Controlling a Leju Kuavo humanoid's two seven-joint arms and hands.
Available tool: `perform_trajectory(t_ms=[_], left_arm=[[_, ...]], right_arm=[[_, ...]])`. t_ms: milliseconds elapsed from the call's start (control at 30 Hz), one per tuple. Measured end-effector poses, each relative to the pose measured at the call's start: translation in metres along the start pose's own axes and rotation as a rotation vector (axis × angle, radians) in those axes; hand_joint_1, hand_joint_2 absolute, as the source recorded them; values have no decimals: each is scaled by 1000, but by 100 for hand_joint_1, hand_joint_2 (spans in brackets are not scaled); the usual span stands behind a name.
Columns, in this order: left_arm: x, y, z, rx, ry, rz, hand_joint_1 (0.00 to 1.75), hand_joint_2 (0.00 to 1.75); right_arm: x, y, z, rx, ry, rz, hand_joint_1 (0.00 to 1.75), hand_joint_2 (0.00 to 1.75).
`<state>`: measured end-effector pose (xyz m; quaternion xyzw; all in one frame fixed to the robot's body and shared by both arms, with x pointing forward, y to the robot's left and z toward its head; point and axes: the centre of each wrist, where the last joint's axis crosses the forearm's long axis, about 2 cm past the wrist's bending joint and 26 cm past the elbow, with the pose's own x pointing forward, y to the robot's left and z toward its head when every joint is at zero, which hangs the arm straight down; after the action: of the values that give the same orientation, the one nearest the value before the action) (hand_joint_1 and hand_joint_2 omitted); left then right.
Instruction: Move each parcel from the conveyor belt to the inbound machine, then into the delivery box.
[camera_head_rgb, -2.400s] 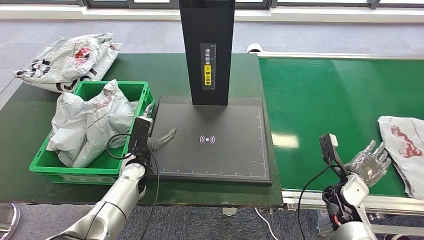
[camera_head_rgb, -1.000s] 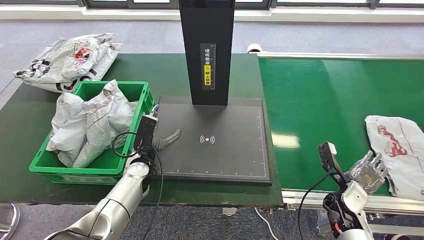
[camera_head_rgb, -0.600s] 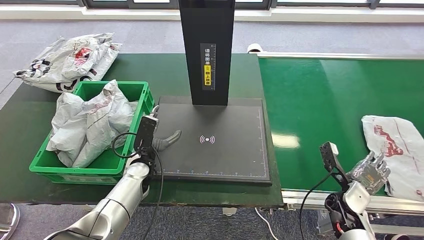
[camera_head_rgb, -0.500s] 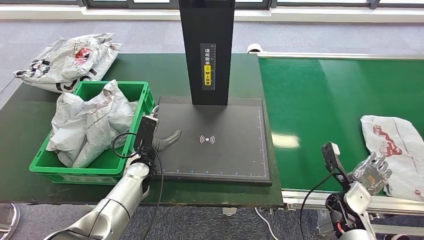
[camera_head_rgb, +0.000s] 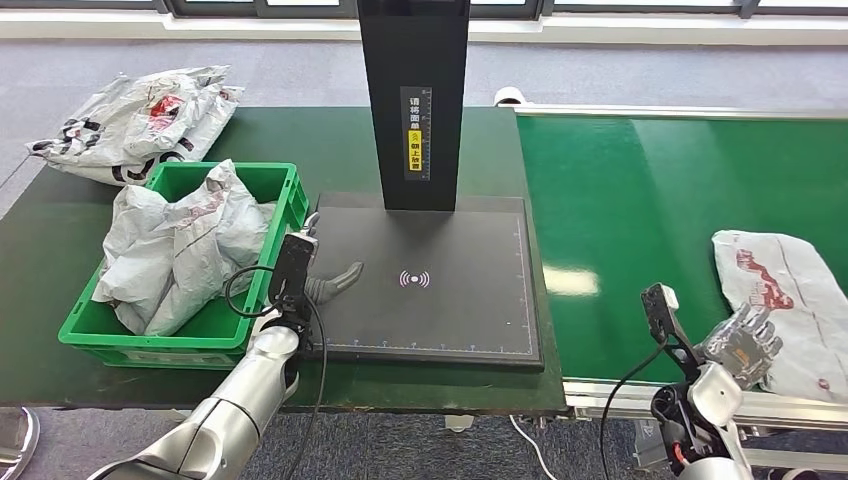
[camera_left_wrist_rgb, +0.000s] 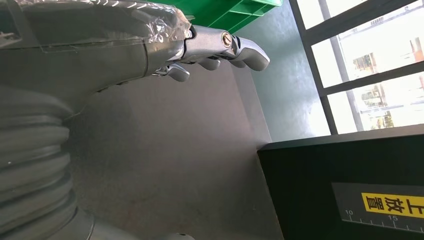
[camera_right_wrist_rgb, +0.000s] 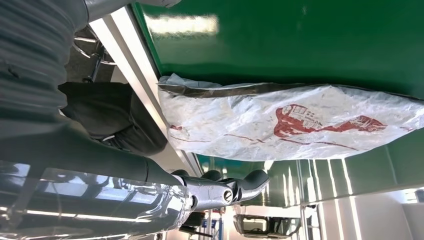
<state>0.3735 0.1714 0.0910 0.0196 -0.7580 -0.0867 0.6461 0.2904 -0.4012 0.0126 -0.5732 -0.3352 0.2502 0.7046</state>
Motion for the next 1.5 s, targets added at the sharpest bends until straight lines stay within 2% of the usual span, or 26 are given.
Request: perform_trajectory(t_ms=[467, 1500], left_arm=[[1, 2, 1, 20, -7, 6, 0, 175], [0, 3, 4, 15, -5, -1, 0, 175]], right_arm=[[9, -7, -7, -16, -9, 0, 0, 175], [9, -6, -6, 11, 6, -51, 0, 175]])
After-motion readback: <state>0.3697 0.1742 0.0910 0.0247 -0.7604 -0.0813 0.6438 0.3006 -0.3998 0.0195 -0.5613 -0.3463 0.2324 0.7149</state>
